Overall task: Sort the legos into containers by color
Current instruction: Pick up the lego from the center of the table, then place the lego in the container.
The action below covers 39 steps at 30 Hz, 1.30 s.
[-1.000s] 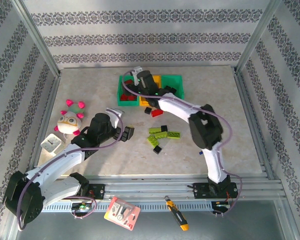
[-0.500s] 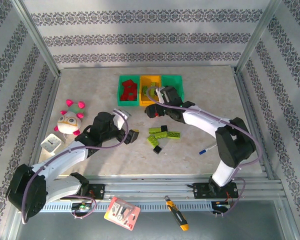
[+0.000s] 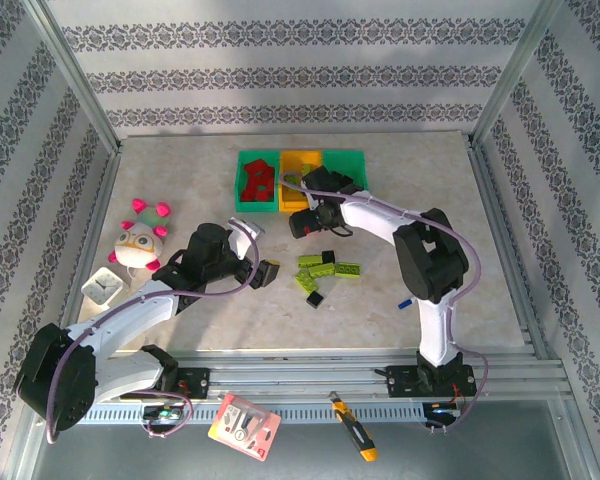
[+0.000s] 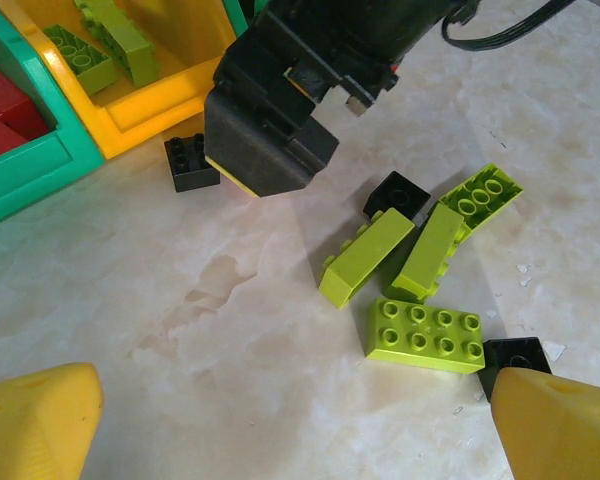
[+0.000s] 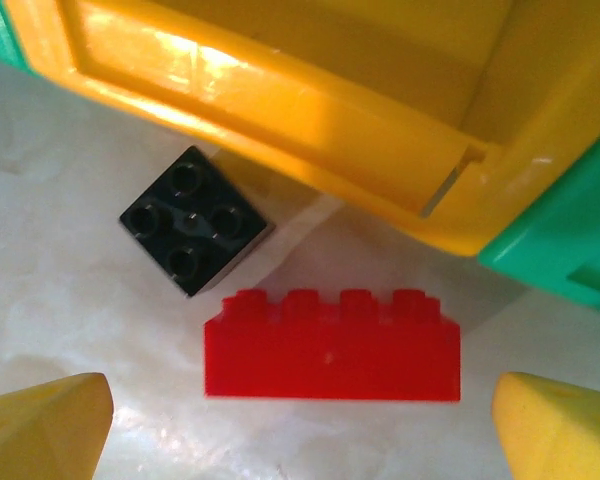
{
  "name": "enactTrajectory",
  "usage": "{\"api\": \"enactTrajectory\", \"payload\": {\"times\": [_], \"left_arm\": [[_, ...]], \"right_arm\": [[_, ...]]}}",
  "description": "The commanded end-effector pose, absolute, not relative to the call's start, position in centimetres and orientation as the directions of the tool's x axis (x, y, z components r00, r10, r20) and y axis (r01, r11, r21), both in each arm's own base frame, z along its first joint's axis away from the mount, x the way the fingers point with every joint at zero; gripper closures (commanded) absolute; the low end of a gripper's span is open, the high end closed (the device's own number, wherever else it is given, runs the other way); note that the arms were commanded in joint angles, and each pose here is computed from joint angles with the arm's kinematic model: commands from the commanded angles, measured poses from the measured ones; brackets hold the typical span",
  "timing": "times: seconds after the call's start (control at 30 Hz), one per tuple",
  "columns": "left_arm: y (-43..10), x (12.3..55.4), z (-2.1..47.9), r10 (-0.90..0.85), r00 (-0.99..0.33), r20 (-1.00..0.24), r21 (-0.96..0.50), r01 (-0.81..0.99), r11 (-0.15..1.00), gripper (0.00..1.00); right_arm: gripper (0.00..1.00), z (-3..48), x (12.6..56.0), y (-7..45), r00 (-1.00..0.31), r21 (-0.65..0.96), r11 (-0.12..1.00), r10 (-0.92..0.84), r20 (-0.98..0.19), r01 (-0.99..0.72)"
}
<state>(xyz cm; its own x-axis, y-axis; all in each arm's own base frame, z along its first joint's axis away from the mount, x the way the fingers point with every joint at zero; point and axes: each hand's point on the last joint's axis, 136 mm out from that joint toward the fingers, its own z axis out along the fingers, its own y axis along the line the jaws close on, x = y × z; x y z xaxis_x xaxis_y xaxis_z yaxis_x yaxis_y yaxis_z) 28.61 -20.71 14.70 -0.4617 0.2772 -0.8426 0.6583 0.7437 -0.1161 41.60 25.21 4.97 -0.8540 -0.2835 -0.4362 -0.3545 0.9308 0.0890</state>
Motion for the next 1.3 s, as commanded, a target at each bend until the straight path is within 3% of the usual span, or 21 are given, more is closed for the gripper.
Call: {"api": "enactTrajectory", "payload": {"times": [0.0, 0.3, 0.53, 0.67, 0.9, 1.27], "left_arm": [[-21.5, 28.9, 16.6, 0.246, -0.413, -0.877, -0.115, 0.677, 0.727, 0.01], [-21.5, 28.9, 16.6, 0.247, -0.413, -0.877, -0.115, 0.679, 0.725, 0.01], [-21.5, 28.9, 16.6, 0.248, -0.412, -0.877, -0.114, 0.679, 0.725, 0.01], [-21.4, 28.9, 16.6, 0.250, -0.406, -0.879, -0.109, 0.681, 0.725, 0.01], [-21.2, 28.8, 16.5, 0.243, -0.402, -0.883, -0.105, 0.674, 0.732, 0.01], [-20.4, 28.6, 16.7, 0.197, -0.371, -0.907, -0.100, 0.645, 0.758, 0.01]], "right_arm": [[0.05, 4.4, 42.4, 24.1, -0.863, 0.034, 0.941, -0.294, -0.410, -0.337], [0.30, 3.5, 42.8, 24.4, -0.874, 0.042, 0.945, -0.283, -0.394, -0.325], [0.43, 4.8, 42.2, 24.1, -0.871, 0.045, 0.945, -0.279, -0.405, -0.324], [0.42, 7.1, 41.5, 24.5, -0.852, 0.060, 0.940, -0.277, -0.445, -0.336], [0.39, 12.5, 40.6, 29.3, -0.729, 0.132, 0.886, -0.271, -0.629, -0.444], [0.41, 17.4, 45.7, 36.5, -0.553, 0.205, 0.828, -0.145, -0.821, -0.522]]}}
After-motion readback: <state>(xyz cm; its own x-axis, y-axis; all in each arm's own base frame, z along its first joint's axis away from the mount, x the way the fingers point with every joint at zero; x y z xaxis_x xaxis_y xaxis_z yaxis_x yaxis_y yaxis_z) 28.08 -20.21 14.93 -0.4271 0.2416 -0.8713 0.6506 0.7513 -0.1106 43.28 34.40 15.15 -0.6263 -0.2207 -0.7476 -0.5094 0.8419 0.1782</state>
